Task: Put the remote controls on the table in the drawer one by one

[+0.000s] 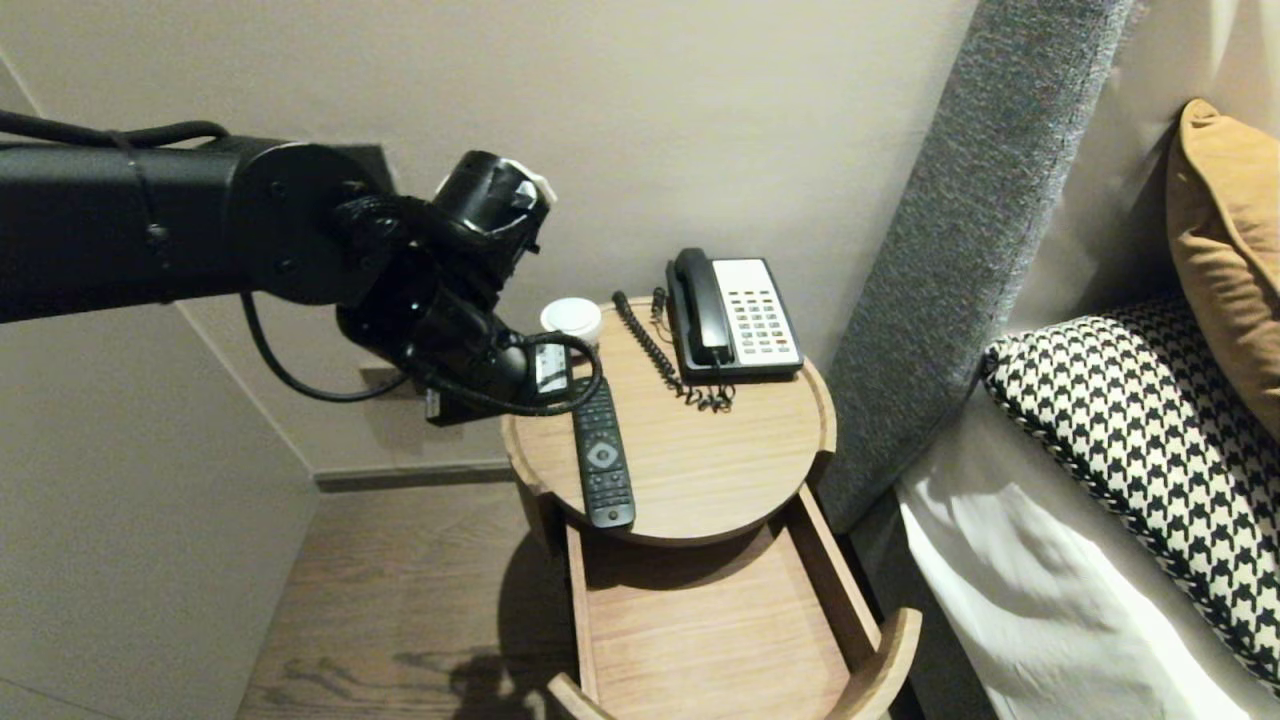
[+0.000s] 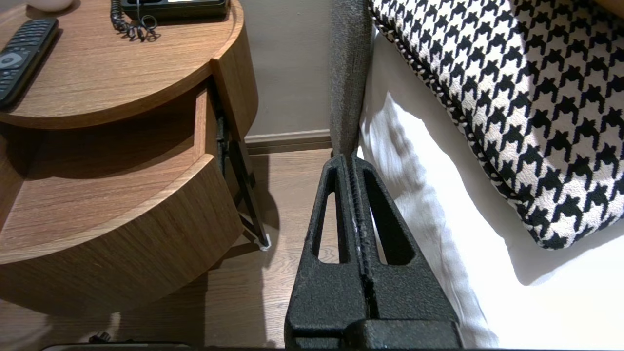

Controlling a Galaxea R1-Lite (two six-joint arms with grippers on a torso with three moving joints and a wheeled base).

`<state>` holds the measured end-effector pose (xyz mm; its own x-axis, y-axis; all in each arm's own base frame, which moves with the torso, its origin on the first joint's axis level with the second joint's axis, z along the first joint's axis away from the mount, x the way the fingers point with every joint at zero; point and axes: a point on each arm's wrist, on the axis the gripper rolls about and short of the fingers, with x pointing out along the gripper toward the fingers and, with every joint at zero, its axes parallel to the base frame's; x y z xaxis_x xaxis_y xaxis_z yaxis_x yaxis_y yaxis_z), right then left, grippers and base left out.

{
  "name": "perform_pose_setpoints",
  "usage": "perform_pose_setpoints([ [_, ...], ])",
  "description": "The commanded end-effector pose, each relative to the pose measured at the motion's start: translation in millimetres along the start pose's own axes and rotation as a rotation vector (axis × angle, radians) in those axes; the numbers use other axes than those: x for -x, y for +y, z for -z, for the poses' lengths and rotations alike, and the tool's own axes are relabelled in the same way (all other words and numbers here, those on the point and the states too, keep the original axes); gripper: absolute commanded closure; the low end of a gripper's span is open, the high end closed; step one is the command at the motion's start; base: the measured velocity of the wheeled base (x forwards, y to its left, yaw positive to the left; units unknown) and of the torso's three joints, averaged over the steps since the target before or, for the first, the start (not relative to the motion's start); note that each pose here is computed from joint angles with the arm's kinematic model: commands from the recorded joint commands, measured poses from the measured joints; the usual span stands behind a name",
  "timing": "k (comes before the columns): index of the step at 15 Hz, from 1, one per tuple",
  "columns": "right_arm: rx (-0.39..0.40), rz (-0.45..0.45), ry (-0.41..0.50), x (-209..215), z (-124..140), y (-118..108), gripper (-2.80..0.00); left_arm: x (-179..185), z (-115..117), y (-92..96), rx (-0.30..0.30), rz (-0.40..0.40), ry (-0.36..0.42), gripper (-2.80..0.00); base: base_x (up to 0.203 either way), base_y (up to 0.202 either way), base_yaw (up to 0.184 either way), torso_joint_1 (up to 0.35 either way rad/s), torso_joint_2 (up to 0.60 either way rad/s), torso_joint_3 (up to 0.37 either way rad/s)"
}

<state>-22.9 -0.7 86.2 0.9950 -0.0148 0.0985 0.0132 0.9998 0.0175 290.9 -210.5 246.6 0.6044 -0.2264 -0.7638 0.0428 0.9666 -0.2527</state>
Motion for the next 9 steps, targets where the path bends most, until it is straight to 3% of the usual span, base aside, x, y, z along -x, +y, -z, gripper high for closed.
perform_pose_setpoints([
  [1, -0.001, 0.000, 0.041, -2.2, 11.3, -0.1, 0.00, -43.5, 1.8, -13.6, 0.041, -0.081, 0.093, 0.00, 0.000, 0.000, 0.000, 0.000, 0.00, 0.000],
  [2, 0.001, 0.000, 0.041, -2.2, 11.3, -0.1, 0.00, -56.2, 7.7, -15.0, 0.053, -0.110, 0.122, -1.77, 0.000, 0.000, 0.000, 0.000, 0.00, 0.000],
  [3, 0.001, 0.000, 0.041, -2.2, 11.3, -0.1, 0.00, -62.8, 11.8, -16.3, 0.053, -0.125, 0.137, -2.80, 0.000, 0.000, 0.000, 0.000, 0.00, 0.000],
  [9, 0.001, 0.000, 0.041, -2.2, 11.3, -0.1, 0.00, -82.5, 13.4, -28.7, 0.097, -0.126, 0.048, -2.80, 0.000, 0.000, 0.000, 0.000, 0.00, 0.000],
])
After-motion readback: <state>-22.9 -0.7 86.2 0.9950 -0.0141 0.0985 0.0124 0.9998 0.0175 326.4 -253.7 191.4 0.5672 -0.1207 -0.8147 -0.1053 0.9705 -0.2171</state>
